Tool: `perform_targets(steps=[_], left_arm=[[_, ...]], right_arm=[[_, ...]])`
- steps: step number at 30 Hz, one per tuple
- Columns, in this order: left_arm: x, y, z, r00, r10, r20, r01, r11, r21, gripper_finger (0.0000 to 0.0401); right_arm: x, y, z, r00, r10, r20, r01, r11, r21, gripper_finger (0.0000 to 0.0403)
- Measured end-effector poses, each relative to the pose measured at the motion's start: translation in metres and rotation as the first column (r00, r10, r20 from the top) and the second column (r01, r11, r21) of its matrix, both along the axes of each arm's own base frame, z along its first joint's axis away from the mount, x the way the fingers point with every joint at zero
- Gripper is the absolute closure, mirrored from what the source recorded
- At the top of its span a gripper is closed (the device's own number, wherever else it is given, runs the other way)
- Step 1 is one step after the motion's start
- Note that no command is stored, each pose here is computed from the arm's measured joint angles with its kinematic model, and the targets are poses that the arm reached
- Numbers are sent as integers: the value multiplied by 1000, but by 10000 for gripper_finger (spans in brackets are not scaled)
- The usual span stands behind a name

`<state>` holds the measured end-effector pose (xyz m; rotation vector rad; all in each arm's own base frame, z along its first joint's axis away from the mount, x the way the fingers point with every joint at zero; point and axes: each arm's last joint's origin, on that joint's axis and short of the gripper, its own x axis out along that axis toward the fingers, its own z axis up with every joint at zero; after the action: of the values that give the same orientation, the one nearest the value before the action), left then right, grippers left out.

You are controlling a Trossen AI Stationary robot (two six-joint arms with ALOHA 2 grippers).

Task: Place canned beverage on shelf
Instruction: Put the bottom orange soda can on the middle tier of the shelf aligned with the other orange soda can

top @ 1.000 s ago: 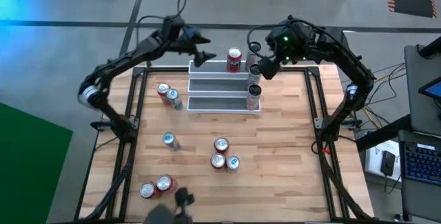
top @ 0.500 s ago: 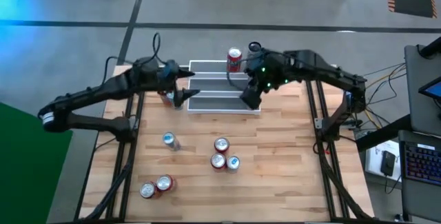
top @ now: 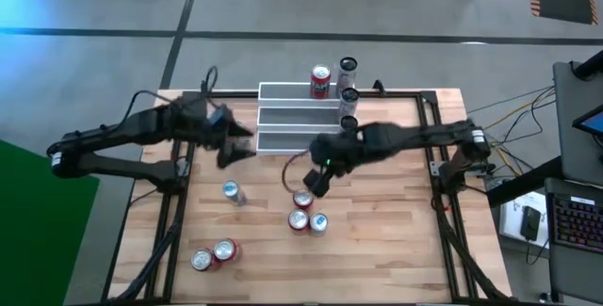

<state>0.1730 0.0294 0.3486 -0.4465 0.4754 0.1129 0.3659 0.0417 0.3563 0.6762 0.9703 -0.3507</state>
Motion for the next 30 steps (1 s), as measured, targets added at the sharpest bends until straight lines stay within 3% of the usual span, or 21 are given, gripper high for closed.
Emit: perform_targets(steps=[4, 9, 11, 16, 20, 23, 27, 30], left_arm=[[-14, -20, -9, 991, -24, -130, 22, 1000, -18, 72], [-21, -41, -11, 981, -81, -179, 58, 990, -126, 94], [-25, -48, -14, 969, -107, -224, 61, 977, -203, 100], [-38, -70, -18, 928, -170, -331, 28, 919, -393, 112], [-45, -87, -18, 929, -141, -342, -17, 907, -421, 122], [-45, -99, -16, 936, -147, -320, -11, 896, -444, 129], [-41, -122, -19, 923, -206, -327, 17, 867, -499, 135], [-39, -146, -29, 898, -213, -384, 2, 876, -482, 137]], right_arm=[[16, 32, -3, 990, 36, 137, -32, 999, -32, 74], [45, 49, -3, 907, 237, 349, -173, 964, -204, 74], [55, 49, -7, 898, 261, 356, -186, 955, -230, 74], [64, 43, -14, 909, 278, 311, -229, 956, -186, 74], [75, 49, -16, 847, 366, 384, -269, 920, -284, 74], [92, 52, -28, 809, 391, 438, -284, 914, -290, 74], [104, 57, -44, 809, 389, 441, -295, 917, -268, 74], [105, 63, -46, 800, 399, 449, -306, 914, -267, 74]])
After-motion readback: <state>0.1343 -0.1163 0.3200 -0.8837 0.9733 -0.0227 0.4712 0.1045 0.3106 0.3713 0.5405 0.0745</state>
